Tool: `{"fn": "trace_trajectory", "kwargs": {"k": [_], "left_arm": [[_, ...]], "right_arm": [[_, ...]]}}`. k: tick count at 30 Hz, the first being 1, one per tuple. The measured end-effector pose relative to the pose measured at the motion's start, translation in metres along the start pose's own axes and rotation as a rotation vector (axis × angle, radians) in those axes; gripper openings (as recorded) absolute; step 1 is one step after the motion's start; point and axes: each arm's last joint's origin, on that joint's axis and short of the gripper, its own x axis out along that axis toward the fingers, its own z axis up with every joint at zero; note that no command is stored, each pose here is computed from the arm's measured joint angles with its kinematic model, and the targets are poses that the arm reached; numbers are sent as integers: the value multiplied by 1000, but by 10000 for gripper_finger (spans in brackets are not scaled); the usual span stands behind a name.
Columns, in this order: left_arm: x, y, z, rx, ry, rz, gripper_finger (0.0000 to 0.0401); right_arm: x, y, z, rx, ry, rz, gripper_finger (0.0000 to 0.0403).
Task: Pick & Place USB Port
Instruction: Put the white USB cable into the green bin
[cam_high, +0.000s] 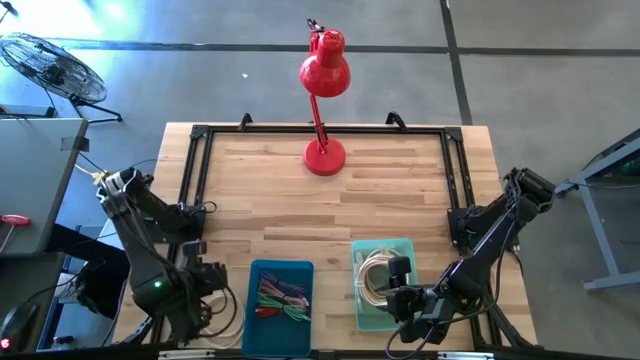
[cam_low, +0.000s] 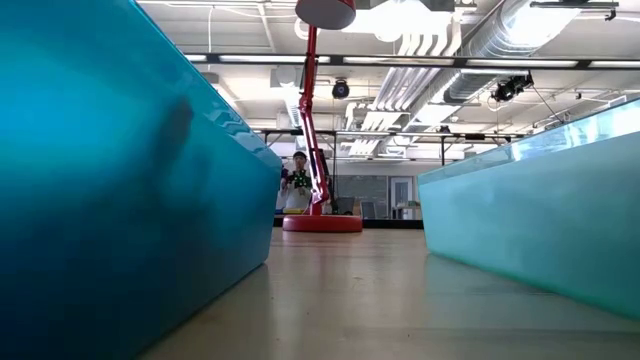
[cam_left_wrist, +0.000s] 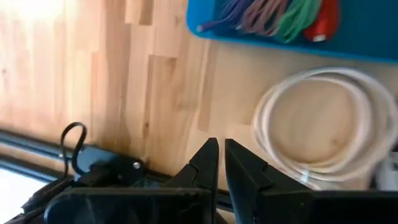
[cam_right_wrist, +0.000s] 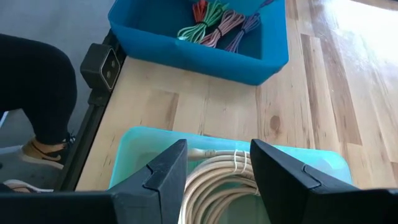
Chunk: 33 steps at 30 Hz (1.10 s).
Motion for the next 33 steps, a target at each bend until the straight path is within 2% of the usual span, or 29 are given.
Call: {"fn": "trace_trajectory", "kwargs": {"k": [3, 10, 14, 22, 28, 33], "left_arm": [[12, -1, -3, 11, 38, 26, 24], [44, -9, -16, 54, 266, 30, 23], [54, -10, -20, 38, 302, 32, 23], [58, -13, -17, 30, 217, 35, 23], [59, -16, -15, 121, 179, 5, 23], [59, -16, -14, 132, 134, 21, 23]], "right_arm": [[0, 0, 0, 0, 0, 0, 169], [0, 0, 1, 15, -6, 2, 169], [0, 0, 1, 25, -6, 1, 169], [0, 0, 1, 35, -6, 2, 169], [0, 0, 1, 33, -6, 1, 169], [0, 0, 1, 31, -6, 0, 169]]}}
